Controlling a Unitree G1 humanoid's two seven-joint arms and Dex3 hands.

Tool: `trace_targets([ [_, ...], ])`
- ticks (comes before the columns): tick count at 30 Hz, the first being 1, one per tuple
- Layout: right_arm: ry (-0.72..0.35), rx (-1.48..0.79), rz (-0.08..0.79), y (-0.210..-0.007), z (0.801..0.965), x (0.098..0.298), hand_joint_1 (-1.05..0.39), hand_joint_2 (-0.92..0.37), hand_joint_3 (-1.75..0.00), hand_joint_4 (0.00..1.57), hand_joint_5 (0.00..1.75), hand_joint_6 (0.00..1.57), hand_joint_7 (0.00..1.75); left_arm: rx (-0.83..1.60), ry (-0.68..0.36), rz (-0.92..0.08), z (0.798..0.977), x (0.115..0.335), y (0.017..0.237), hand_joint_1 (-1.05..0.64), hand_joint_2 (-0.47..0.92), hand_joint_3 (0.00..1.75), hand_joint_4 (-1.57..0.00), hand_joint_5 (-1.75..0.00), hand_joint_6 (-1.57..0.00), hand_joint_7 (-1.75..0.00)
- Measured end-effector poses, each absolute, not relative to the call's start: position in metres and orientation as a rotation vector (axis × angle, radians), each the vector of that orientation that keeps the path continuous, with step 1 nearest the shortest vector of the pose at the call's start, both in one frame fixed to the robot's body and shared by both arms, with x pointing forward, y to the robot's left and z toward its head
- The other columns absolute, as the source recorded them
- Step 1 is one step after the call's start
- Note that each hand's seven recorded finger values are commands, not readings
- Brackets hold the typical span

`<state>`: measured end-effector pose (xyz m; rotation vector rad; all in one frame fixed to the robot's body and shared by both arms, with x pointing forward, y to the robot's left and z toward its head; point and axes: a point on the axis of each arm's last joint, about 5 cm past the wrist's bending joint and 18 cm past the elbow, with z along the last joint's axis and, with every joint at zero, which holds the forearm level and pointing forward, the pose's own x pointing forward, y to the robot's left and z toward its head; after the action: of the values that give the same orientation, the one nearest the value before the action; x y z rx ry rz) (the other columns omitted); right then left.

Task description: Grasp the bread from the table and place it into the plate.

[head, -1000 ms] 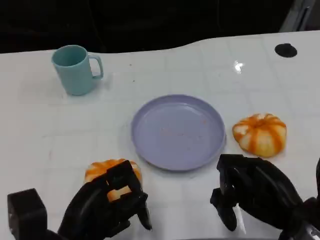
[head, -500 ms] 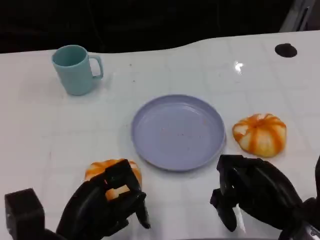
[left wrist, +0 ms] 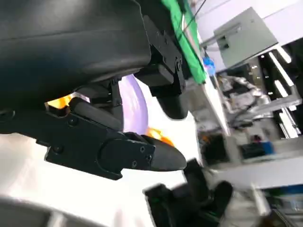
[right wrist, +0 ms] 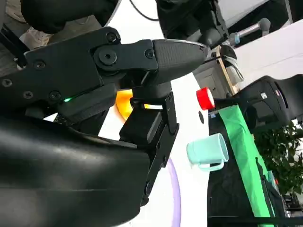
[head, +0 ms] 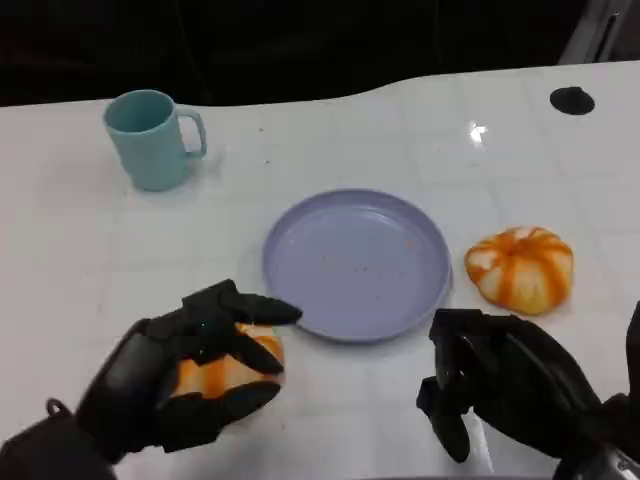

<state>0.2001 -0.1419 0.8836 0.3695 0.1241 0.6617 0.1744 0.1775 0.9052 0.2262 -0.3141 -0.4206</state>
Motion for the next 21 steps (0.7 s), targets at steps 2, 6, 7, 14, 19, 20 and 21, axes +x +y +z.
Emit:
trace_targets([
  [2,0.123,0.369,0.663,-0.141,0.884,0.200,-0.94,-0.92,-0.37,1.29,1.60,1.11,1.52,0.393,-0.334,-0.414,0.916,0.174,0.182,-0.80,0.92,0.20,-0.33,-0.61,-0.39,-0.07],
  [6,0.118,0.367,0.663,-0.141,0.884,0.200,-0.94,-0.92,-0.38,1.29,1.60,1.11,1.52,0.770,-0.352,-0.394,0.935,0.173,0.191,-0.81,0.92,0.19,-0.29,-0.47,-0.35,-0.01],
  [7,0.117,0.367,0.663,-0.141,0.884,0.200,-0.94,-0.92,-0.38,1.29,1.60,1.11,1.52,0.839,-0.351,-0.388,0.938,0.173,0.191,-0.82,0.92,0.20,-0.28,-0.45,-0.33,-0.01],
  [14,0.112,0.365,0.666,-0.140,0.885,0.201,-0.94,-0.92,-0.38,1.28,1.60,1.11,1.52,1.196,-0.264,-0.416,0.947,0.178,0.188,-0.84,0.92,0.15,-0.24,-0.32,-0.23,0.00],
  [19,0.112,0.365,0.665,-0.139,0.885,0.201,-0.93,-0.92,-0.38,1.28,1.61,1.11,1.53,1.350,-0.193,-0.455,0.949,0.187,0.180,-0.80,0.92,0.11,-0.18,-0.25,-0.16,0.00],
  [20,0.112,0.365,0.665,-0.139,0.886,0.201,-0.93,-0.92,-0.38,1.28,1.61,1.11,1.53,1.375,-0.170,-0.470,0.949,0.189,0.179,-0.80,0.92,0.11,-0.18,-0.24,-0.16,0.00],
  [21,0.111,0.364,0.665,-0.139,0.886,0.201,-0.93,-0.92,-0.38,1.28,1.61,1.10,1.53,1.393,-0.147,-0.482,0.949,0.191,0.177,-0.80,0.92,0.10,-0.18,-0.24,-0.16,0.00],
])
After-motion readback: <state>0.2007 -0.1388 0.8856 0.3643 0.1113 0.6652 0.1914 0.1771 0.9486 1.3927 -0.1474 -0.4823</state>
